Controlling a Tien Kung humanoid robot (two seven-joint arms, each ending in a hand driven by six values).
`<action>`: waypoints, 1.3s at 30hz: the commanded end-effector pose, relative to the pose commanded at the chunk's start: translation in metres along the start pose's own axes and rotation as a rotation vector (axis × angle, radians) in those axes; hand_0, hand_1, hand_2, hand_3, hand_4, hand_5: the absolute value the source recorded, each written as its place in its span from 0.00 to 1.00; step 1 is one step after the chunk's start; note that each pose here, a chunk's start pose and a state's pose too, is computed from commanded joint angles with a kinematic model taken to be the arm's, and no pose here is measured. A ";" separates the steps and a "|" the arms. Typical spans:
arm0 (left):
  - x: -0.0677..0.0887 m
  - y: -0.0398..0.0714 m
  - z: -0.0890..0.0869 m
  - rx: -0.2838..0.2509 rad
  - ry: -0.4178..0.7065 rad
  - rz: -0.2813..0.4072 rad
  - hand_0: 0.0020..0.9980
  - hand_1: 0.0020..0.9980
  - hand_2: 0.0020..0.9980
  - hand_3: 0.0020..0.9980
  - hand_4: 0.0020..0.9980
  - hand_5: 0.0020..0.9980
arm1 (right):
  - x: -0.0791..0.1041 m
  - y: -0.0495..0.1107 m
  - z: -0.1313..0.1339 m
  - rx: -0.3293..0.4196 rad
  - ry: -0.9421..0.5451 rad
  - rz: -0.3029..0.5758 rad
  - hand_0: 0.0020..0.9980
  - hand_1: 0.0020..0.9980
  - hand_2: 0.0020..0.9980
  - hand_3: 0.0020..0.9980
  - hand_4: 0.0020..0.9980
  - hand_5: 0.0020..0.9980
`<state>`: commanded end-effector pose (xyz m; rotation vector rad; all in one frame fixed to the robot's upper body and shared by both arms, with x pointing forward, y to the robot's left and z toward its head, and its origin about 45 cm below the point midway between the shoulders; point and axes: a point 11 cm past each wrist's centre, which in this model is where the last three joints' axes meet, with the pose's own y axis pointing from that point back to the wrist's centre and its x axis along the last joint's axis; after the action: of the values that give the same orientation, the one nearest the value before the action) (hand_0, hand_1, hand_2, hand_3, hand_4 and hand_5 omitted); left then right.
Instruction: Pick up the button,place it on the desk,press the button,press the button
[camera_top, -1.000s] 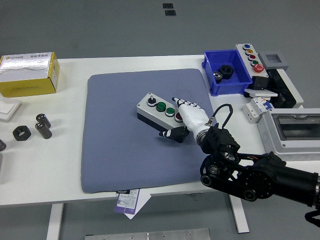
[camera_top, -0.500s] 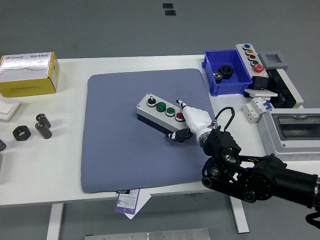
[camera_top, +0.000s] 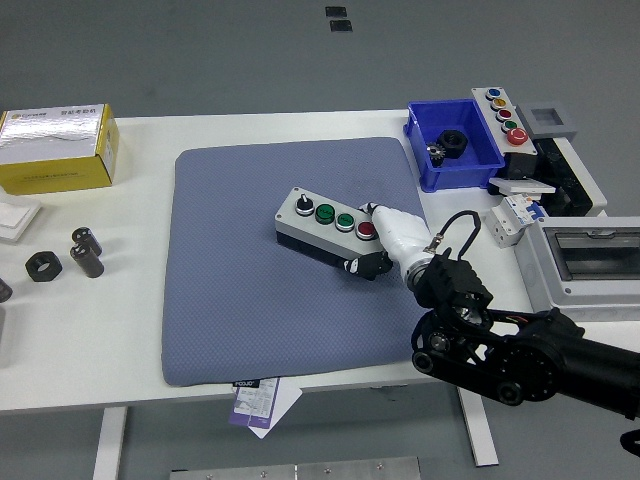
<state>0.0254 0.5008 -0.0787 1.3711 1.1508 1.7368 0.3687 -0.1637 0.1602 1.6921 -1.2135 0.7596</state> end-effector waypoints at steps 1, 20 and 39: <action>0.000 0.000 0.000 0.000 0.000 0.000 0.72 0.70 0.62 0.62 0.71 0.22 | 0.004 0.002 0.001 0.014 -0.023 -0.005 0.21 0.42 0.40 0.43 0.34 0.00; 0.000 0.001 0.006 -0.010 -0.006 0.001 0.72 0.70 0.62 0.62 0.71 0.22 | 0.026 0.056 -0.049 0.563 0.061 -0.122 0.23 0.41 0.40 0.41 0.35 0.00; 0.001 0.001 0.010 -0.011 -0.012 0.005 0.72 0.70 0.62 0.62 0.72 0.23 | -0.014 0.039 -0.016 0.447 0.092 -0.241 0.55 0.57 0.52 0.62 0.41 0.00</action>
<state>0.0344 0.5038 -0.0762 1.3773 1.1307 1.7337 0.3278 -0.1481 0.1664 2.0919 -0.7922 0.9965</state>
